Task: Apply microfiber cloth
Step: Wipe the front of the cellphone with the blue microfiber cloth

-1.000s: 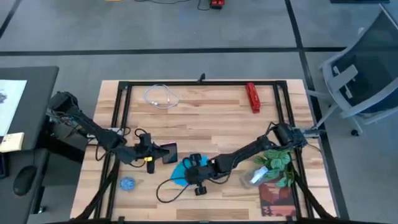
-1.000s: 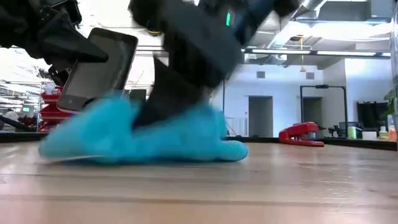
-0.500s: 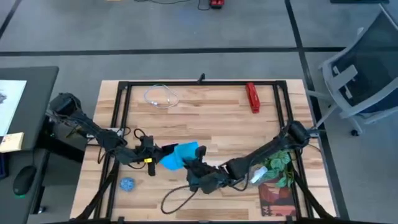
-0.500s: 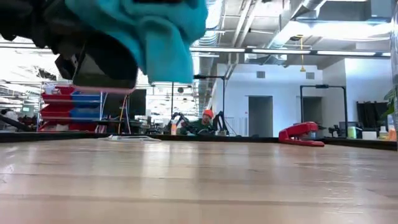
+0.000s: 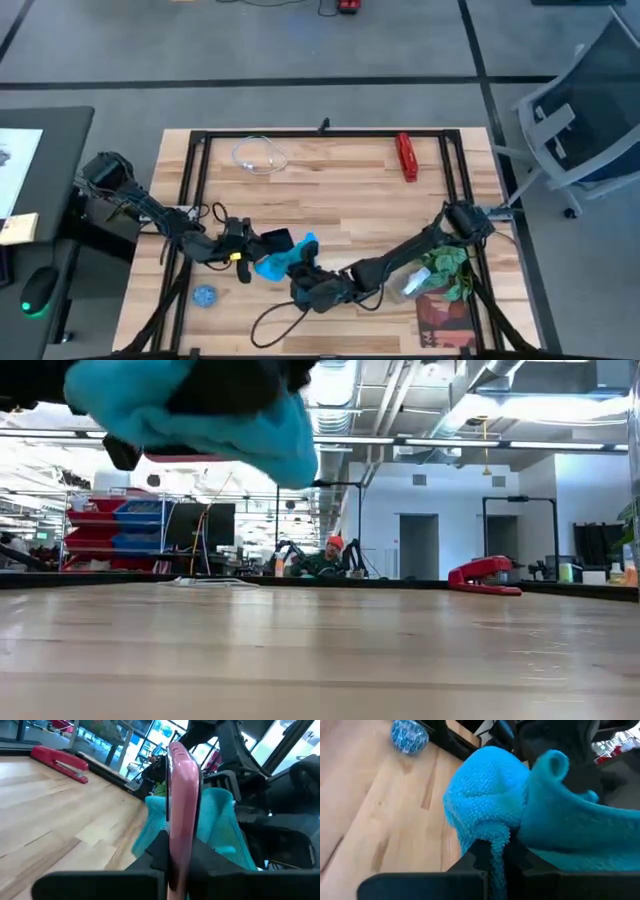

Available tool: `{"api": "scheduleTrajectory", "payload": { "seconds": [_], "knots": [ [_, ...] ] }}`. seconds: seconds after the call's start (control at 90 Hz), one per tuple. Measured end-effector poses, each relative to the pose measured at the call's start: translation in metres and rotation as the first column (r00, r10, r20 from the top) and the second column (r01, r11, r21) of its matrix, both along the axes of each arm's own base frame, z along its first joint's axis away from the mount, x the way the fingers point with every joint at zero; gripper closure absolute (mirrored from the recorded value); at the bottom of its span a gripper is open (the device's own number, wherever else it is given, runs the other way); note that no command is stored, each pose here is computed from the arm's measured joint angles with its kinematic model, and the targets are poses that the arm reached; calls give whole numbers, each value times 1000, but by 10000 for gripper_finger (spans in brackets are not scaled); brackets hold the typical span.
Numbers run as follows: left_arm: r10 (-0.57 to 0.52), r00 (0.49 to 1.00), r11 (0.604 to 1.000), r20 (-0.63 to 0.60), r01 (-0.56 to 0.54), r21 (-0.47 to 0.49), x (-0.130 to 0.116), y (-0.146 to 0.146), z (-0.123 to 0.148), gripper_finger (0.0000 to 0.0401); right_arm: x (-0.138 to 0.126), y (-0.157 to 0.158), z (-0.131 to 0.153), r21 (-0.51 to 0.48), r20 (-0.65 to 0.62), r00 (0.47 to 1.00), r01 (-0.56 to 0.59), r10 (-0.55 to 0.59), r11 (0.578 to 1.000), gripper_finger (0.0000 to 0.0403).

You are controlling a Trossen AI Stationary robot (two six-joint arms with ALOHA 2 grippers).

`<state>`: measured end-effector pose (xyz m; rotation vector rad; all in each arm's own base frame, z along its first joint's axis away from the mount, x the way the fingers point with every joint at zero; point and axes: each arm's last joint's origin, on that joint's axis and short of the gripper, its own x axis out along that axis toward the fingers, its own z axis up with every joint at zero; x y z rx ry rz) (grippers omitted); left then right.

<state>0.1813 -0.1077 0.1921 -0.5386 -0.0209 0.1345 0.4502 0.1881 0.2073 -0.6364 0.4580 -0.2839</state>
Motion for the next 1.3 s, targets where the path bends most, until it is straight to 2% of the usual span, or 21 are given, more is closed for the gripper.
{"api": "scheduleTrajectory", "payload": {
  "seconds": [0.111, 0.2, 0.289, 0.467, 0.578, 0.667, 0.856, 0.922, 1.022, 1.078, 1.211, 1.3],
  "knots": [
    [23, 1000, 1000, -10, -23, 18, 6, -4, 0, 390, 4, -5, 11, -37, 46, 993, 106, -104, 994, 403],
    [26, 1000, 999, -13, -25, 27, 11, -7, 1, 390, 4, -6, 14, -42, 54, 991, 125, -123, 991, 403],
    [15, 999, 998, -34, -13, 56, 14, -10, -1, 390, 4, -7, 9, -14, 10, 996, 87, -87, 996, 403],
    [-14, 999, 996, -35, 17, 93, 15, -11, 3, 390, -2, -14, -3, 168, -141, 990, 46, -22, 985, 403],
    [-26, 999, 995, -35, 30, 100, 14, -11, 4, 390, -4, -12, -12, 206, -218, 974, -11, 57, 978, 403],
    [-28, 999, 996, -32, 30, 90, 15, -12, 5, 390, -6, -10, -7, 161, -200, 979, -12, 45, 987, 403],
    [-20, 999, 998, -37, 22, 66, 15, -12, 5, 390, -5, -3, 26, -25, -61, 988, 140, -142, 990, 403],
    [-21, 999, 998, -26, 23, 56, 15, -12, 6, 390, -3, -2, 36, -41, -34, 987, 154, -156, 987, 403],
    [-30, 999, 998, -33, 31, 61, 15, -12, 5, 390, -3, -3, 37, -35, -39, 989, 144, -146, 989, 403],
    [-34, 998, 997, -44, 37, 69, 15, -12, 4, 390, -2, -6, 33, -9, -63, 990, 122, -123, 992, 403],
    [-39, 997, 995, -66, 45, 89, 14, -12, 0, 390, -2, -16, 22, 127, -124, 989, 98, -82, 987, 403],
    [-38, 996, 994, -80, 46, 102, 14, -12, -1, 390, -4, -19, 15, 167, -171, 983, 87, -58, 982, 403]
  ]
}}
